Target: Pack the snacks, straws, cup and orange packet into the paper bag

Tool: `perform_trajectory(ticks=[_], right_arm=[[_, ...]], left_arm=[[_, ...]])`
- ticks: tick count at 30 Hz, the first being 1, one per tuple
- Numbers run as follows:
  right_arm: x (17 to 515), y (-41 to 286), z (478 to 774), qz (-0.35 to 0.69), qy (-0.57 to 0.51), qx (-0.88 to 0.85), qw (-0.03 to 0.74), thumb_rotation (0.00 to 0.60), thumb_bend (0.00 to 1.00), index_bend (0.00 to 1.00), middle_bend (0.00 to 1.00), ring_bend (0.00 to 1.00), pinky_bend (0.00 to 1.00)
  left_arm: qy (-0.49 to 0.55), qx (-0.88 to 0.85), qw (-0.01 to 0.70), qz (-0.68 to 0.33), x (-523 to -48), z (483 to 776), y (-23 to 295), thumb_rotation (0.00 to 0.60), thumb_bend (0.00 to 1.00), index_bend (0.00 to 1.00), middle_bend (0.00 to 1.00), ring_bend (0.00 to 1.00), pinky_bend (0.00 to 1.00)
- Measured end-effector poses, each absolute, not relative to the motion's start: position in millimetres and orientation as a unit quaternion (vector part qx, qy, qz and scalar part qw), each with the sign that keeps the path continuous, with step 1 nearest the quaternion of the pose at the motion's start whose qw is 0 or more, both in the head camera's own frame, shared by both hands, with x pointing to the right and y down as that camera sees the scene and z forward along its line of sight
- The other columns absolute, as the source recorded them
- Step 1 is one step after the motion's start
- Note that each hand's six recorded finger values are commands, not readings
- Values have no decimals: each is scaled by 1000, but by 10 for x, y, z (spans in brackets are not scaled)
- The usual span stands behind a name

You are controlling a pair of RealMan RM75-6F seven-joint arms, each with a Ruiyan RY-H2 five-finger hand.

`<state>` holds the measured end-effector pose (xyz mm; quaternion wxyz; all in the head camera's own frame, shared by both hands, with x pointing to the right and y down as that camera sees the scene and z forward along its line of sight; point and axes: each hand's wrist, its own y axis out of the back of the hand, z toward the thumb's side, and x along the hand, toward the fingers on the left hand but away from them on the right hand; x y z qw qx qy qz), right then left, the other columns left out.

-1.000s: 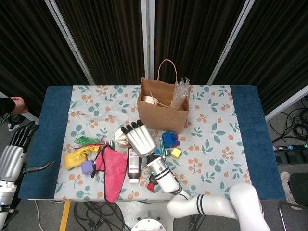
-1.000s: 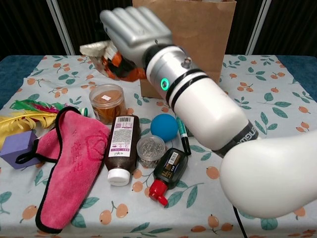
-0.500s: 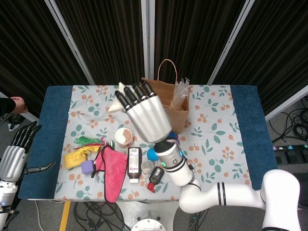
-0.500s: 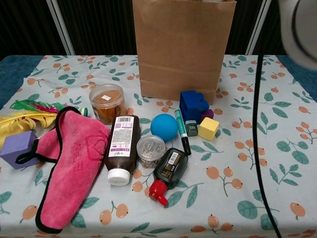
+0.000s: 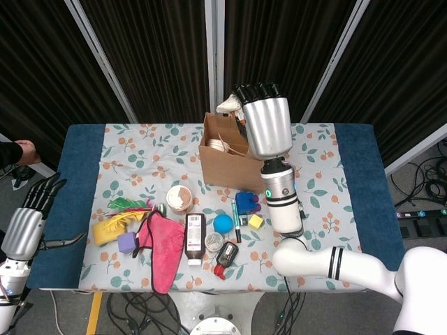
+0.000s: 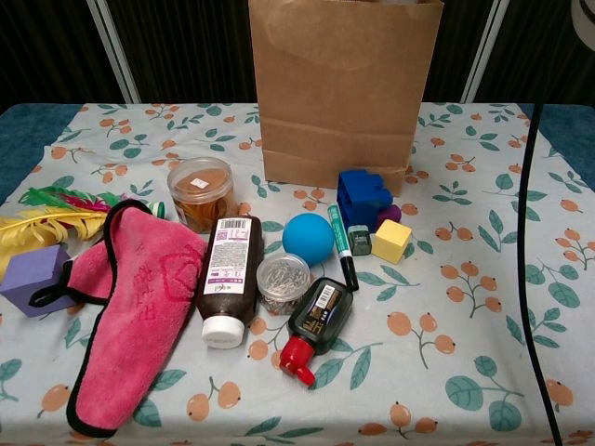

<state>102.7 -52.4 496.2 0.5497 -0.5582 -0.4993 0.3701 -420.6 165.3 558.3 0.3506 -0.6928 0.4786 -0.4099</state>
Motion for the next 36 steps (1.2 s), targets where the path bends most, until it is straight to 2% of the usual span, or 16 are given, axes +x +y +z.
perform_trajectory(ticks=[11, 13, 16, 20, 25, 29, 32, 36], right_arm=[[1107, -546, 5416, 416, -498, -600, 468, 600, 281, 388, 468, 395, 360], [1112, -546, 5465, 422, -495, -602, 464, 600, 247, 340, 424, 345, 313], [1112, -538, 5530, 430, -489, -610, 452, 600, 125, 195, 333, 189, 177], [1084, -522, 5567, 430, -477, -629, 438, 600, 19, 107, 262, 90, 97], [1085, -508, 5463, 414, -480, -634, 442, 600, 10, 89, 253, 88, 90], [1162, -446, 5221, 390, -492, -626, 461, 600, 6, 95, 249, 90, 79], [1342, -323, 4968, 377, -496, -608, 492, 600, 1, 114, 243, 88, 67], [1870, 35, 4650, 387, -478, -571, 544, 600, 24, 135, 230, 60, 18]], left_arm=[[478, -690, 348, -419, -4243, 5609, 1673, 215, 0, 55, 39, 28, 69], [478, -689, 346, -420, -4248, 5614, 1682, 215, 0, 55, 39, 27, 69], [477, -689, 347, -421, -4253, 5617, 1690, 218, 0, 56, 39, 28, 69], [479, -686, 347, -422, -4268, 5608, 1684, 217, 0, 55, 39, 28, 69], [476, -689, 349, -420, -4238, 5607, 1690, 219, 0, 55, 39, 28, 69], [470, -695, 347, -420, -4203, 5630, 1697, 217, 0, 55, 39, 28, 69], [461, -702, 345, -420, -4165, 5661, 1708, 217, 0, 55, 39, 28, 69], [437, -714, 346, -424, -4094, 5727, 1740, 220, 0, 56, 39, 27, 69]])
